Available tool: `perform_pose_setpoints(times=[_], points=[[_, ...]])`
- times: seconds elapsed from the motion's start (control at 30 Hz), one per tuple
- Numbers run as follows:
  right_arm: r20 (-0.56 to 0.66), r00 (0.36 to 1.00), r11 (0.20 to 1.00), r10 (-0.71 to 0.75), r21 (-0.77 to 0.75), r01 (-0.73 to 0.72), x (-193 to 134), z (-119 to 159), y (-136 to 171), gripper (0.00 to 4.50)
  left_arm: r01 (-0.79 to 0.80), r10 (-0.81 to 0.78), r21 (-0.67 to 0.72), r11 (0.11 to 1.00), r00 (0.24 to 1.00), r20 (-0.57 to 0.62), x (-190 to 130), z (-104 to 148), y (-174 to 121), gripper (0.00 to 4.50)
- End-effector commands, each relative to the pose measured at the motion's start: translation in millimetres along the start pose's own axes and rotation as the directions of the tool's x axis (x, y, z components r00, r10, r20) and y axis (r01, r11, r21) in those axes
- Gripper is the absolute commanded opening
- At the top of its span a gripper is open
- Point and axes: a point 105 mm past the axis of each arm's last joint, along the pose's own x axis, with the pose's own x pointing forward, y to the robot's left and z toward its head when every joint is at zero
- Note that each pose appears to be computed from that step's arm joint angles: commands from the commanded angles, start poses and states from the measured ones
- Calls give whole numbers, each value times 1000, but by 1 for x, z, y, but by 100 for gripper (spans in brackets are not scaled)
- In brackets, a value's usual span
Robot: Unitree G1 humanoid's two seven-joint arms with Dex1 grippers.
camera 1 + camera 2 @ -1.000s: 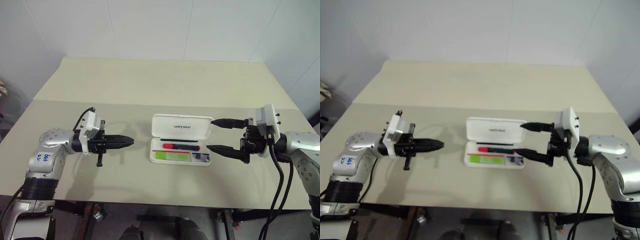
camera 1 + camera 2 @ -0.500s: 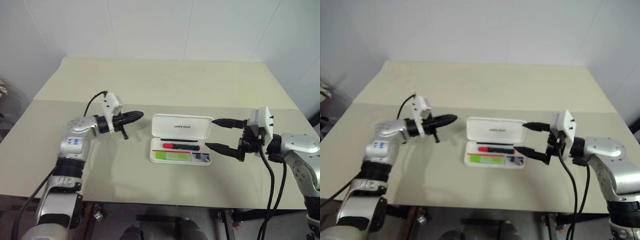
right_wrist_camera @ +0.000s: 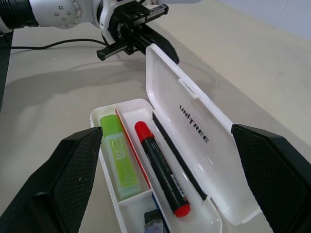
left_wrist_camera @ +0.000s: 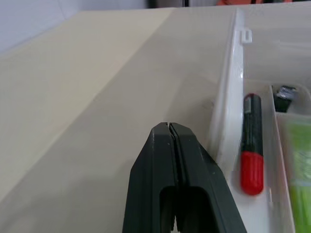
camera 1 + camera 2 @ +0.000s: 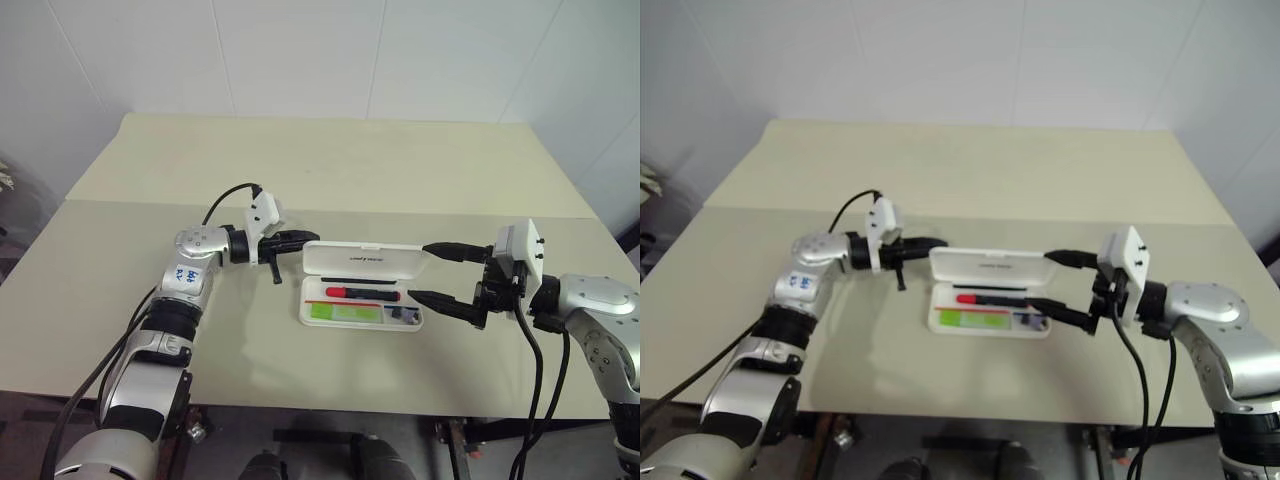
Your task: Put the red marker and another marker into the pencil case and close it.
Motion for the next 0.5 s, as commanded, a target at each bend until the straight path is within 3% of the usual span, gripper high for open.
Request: perform_pose_setpoints(times=[0.03, 0.23, 0.5], points=[[7, 1000, 999, -14, -44, 14, -12, 16, -1, 450, 74, -75, 89, 993, 997, 11, -8, 11, -10, 3], [-8, 999, 998, -34, -46, 33, -17, 17, -5, 450, 243, -242, 125, 962, 970, -23, -3, 7, -40, 3], [-11, 999, 998, -48, -44, 48, -16, 15, 1, 450, 335, -323, 117, 935, 940, -108, 14, -10, -61, 3]])
